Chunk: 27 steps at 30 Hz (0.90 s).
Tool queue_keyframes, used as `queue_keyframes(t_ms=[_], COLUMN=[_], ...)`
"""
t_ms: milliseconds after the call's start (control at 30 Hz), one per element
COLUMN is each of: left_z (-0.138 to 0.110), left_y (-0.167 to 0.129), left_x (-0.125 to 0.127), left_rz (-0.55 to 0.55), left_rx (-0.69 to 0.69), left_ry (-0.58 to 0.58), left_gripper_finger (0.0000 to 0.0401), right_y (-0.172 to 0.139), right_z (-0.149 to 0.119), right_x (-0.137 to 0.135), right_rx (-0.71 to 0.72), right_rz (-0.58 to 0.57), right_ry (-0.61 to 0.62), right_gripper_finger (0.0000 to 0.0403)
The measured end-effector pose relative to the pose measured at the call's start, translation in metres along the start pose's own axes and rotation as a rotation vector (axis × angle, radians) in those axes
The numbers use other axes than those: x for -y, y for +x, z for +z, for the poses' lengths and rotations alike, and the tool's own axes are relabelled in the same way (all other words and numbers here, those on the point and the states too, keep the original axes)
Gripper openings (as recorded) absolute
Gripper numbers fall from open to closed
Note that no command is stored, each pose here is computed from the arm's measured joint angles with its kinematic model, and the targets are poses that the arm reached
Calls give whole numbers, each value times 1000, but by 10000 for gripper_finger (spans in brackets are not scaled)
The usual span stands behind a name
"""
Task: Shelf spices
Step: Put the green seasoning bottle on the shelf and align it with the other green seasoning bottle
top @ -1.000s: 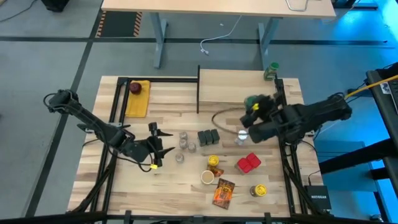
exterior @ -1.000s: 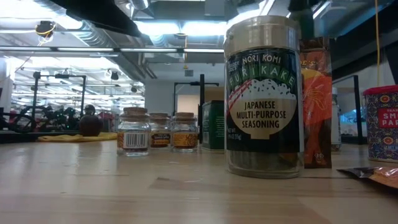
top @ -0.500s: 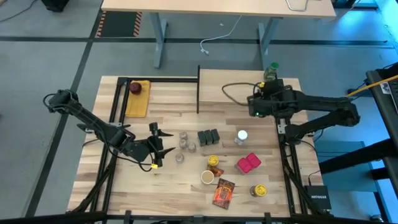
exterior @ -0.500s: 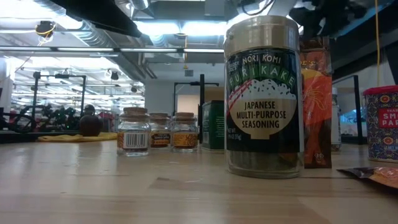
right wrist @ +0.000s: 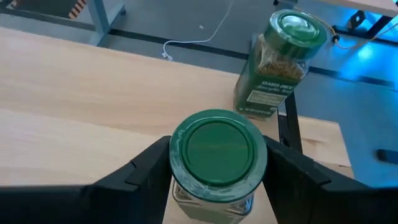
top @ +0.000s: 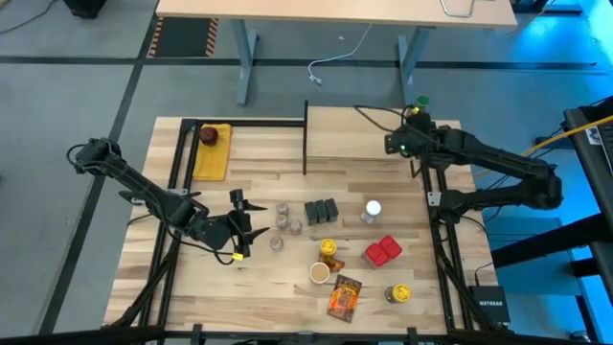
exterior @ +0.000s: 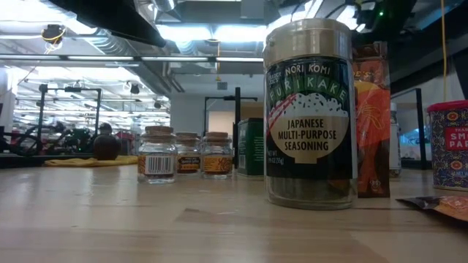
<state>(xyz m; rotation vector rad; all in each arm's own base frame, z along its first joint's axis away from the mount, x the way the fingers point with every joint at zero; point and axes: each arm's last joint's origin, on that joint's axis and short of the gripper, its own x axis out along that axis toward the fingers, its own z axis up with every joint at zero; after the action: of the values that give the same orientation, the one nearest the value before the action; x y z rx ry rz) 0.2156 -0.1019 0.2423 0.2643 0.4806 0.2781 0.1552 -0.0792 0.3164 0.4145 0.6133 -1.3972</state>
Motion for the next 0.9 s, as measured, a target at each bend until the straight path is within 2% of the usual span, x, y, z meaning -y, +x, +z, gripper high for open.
queue_keyframes(t_ms=[300,600,900], left_z=[0,0,0], left_y=[0,0,0], left_x=[0,0,0], left_rz=[0,0,0], left_rx=[0,0,0], left_ry=[0,-3,-7], left_gripper_finger=[249,249,249], right_y=[2,3,-3], right_z=[5,6,12], right_x=[-6,-6,-5], right_rx=[18,24,45], right_rz=[61,58,59], right_ry=[16,14,-12], right_gripper_finger=[219,259,263])
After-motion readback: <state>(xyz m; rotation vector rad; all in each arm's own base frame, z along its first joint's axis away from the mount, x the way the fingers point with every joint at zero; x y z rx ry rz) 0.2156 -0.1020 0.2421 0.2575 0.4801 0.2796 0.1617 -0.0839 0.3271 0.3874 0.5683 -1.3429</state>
